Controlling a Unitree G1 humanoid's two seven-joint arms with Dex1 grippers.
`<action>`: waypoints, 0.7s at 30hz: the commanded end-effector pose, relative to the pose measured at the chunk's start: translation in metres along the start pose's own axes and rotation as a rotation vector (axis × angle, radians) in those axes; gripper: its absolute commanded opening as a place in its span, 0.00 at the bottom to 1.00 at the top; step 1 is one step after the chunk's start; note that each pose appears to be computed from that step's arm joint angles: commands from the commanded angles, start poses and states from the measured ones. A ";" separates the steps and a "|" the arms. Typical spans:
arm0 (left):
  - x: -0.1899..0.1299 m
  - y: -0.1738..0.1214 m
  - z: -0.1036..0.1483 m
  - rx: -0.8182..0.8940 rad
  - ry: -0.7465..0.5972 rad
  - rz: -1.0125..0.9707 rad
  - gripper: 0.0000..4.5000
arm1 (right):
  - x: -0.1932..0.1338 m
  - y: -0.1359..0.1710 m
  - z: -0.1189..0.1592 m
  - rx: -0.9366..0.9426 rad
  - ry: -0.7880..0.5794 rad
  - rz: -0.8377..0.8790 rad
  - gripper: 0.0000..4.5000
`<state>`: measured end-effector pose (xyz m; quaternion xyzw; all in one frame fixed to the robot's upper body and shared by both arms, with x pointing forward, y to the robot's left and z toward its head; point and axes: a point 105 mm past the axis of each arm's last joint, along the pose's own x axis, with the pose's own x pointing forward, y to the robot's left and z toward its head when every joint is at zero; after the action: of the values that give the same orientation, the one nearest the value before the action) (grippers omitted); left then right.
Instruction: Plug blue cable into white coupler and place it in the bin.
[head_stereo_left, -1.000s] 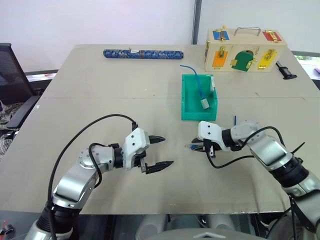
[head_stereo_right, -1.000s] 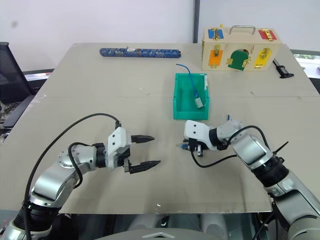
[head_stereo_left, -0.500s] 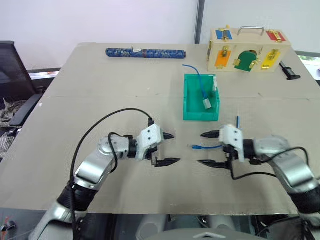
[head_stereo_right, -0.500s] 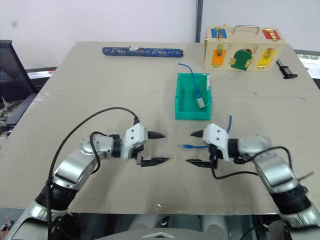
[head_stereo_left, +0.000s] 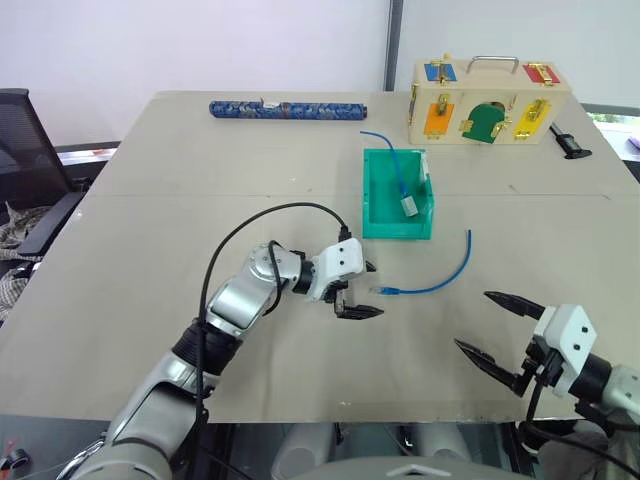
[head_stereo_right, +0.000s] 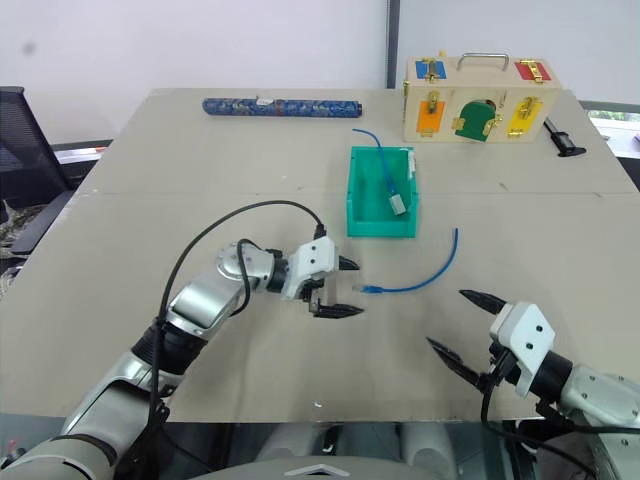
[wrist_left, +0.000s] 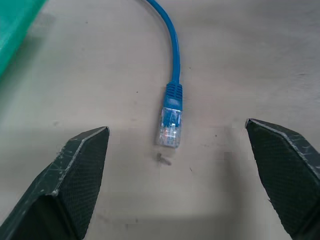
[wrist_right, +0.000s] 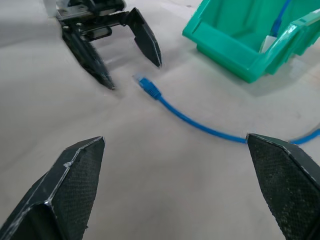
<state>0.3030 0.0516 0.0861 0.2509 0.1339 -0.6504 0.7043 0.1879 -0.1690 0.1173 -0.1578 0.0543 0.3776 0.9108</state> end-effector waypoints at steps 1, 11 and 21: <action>0.004 -0.005 0.001 0.054 0.023 -0.066 0.55 | -0.001 -0.001 0.013 -0.041 -0.029 -0.050 1.00; -0.008 -0.005 0.006 0.109 -0.071 -0.045 0.01 | 0.007 0.009 -0.008 0.133 0.060 -0.093 1.00; -0.032 0.008 0.041 0.337 -0.316 0.225 0.00 | 0.075 0.015 0.031 0.590 -0.110 0.025 0.60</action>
<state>0.3037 0.0586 0.1282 0.2608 -0.0793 -0.6225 0.7336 0.2312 -0.1083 0.1210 0.1141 0.1127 0.3475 0.9239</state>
